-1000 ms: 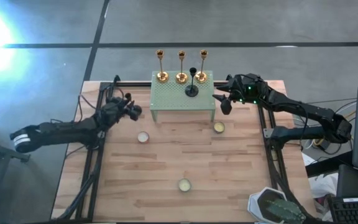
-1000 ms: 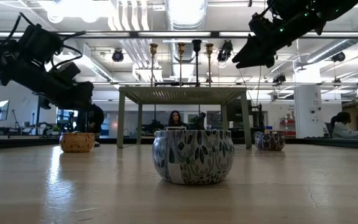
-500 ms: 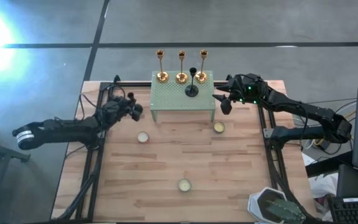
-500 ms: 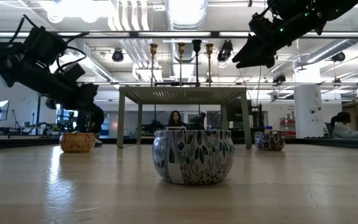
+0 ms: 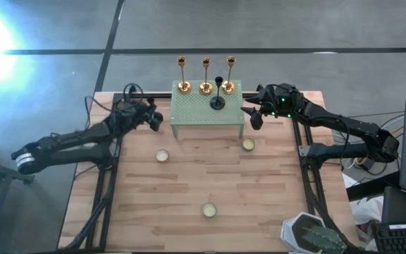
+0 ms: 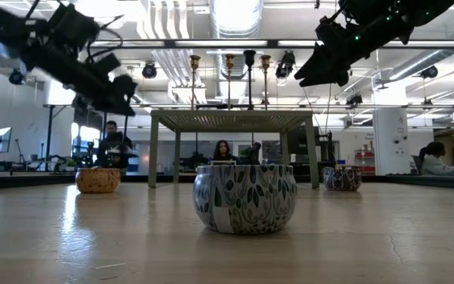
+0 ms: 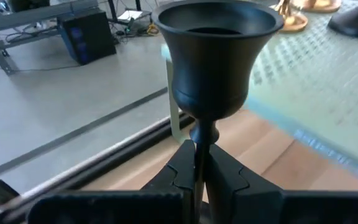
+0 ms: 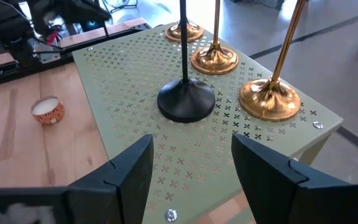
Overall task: Pick & Place candle stick holders
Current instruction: Align the black candle holder with the other black candle holder on the shelf
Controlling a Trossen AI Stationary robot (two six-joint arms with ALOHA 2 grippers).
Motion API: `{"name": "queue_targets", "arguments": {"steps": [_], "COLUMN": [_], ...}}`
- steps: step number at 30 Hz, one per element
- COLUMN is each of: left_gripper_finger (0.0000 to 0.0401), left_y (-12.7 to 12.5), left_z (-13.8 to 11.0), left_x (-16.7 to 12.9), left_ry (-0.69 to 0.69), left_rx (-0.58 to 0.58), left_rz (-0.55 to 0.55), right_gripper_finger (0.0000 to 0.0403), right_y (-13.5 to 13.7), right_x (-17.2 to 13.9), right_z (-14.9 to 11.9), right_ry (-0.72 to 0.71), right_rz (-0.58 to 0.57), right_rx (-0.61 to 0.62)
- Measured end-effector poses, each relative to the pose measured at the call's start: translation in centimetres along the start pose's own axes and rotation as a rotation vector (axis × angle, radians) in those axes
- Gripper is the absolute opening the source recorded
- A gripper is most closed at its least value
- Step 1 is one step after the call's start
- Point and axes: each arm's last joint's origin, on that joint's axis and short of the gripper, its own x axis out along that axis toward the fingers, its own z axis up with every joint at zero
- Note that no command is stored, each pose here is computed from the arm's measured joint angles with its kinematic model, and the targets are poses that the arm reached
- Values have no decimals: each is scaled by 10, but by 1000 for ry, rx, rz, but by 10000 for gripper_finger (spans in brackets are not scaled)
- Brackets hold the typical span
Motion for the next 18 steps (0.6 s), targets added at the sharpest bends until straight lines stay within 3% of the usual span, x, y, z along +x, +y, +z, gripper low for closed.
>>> {"name": "queue_targets", "arguments": {"steps": [8, 13, 18], "left_gripper_finger": [18, 18, 18], "left_y": [3, 0, -10], "left_z": [69, 101, 115], "left_x": [-24, -34, -27], "left_ry": [-54, -122, -112], "left_rx": [74, 81, 79], "left_rz": [-34, -167, -366], "right_gripper_finger": [210, 210, 210], "right_y": [0, 0, 0], "right_x": [0, 0, 0], "right_z": [0, 0, 0], "right_ry": [2, 2, 1], "right_rz": [0, 0, 0], "right_rx": [0, 0, 0]}}
